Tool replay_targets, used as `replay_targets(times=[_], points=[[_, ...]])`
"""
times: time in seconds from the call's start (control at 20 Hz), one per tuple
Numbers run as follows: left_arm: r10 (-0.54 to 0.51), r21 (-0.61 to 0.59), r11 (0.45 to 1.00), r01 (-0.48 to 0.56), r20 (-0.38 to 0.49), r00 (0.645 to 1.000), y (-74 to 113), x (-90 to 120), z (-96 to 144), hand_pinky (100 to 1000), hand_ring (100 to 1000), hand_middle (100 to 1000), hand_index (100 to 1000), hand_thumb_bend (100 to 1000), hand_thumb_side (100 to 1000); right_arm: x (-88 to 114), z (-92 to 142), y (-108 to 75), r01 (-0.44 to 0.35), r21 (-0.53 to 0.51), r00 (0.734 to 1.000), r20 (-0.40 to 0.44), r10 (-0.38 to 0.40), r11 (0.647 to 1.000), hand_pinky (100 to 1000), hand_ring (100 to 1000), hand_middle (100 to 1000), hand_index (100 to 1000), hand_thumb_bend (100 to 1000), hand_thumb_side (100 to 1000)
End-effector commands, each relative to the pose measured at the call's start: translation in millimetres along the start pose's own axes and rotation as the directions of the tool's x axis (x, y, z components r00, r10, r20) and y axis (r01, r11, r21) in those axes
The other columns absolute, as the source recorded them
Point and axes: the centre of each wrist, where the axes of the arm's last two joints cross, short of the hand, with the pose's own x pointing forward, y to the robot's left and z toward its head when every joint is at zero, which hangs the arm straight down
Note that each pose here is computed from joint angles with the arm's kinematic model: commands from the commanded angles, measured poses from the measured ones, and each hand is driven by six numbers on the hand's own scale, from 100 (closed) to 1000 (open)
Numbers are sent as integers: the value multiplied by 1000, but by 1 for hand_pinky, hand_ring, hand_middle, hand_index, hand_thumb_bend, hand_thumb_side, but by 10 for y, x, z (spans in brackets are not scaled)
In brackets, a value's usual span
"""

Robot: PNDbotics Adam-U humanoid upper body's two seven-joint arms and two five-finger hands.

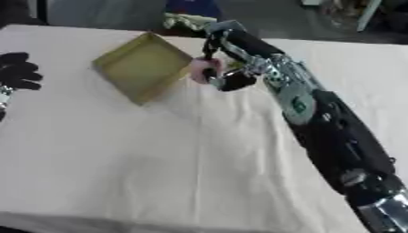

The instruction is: Pick up objects on the table and place them in the box.

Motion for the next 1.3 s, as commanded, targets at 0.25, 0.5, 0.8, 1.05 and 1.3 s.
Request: replay_targets(times=[0.25,0.5,0.8,1.05,1.3], points=[[12,-30,1000,-10,51,999,-25,101,-87,659,667,639,803,382,729,384,-580,-59,10,-61,1000,-16,-11,998,753,748,700,472,100,100],[21,-37,999,-19,65,998,-43,128,-114,659,667,639,803,382,729,630,-831,327,82,-61,993,-85,-87,995,751,745,696,478,100,100],[27,-41,999,-24,78,997,-54,153,-138,659,667,639,803,382,729,860,-926,759,129,-100,967,-208,-148,987,742,743,690,486,100,100],[31,-46,999,-27,84,996,-63,163,-148,660,667,639,803,382,729,888,-915,746,53,-210,942,-315,-119,976,733,736,682,486,100,100],[33,-45,999,-29,84,996,-63,163,-149,660,667,639,803,380,730,1008,-958,723,-69,-285,922,-384,-48,956,727,733,676,487,100,100]])
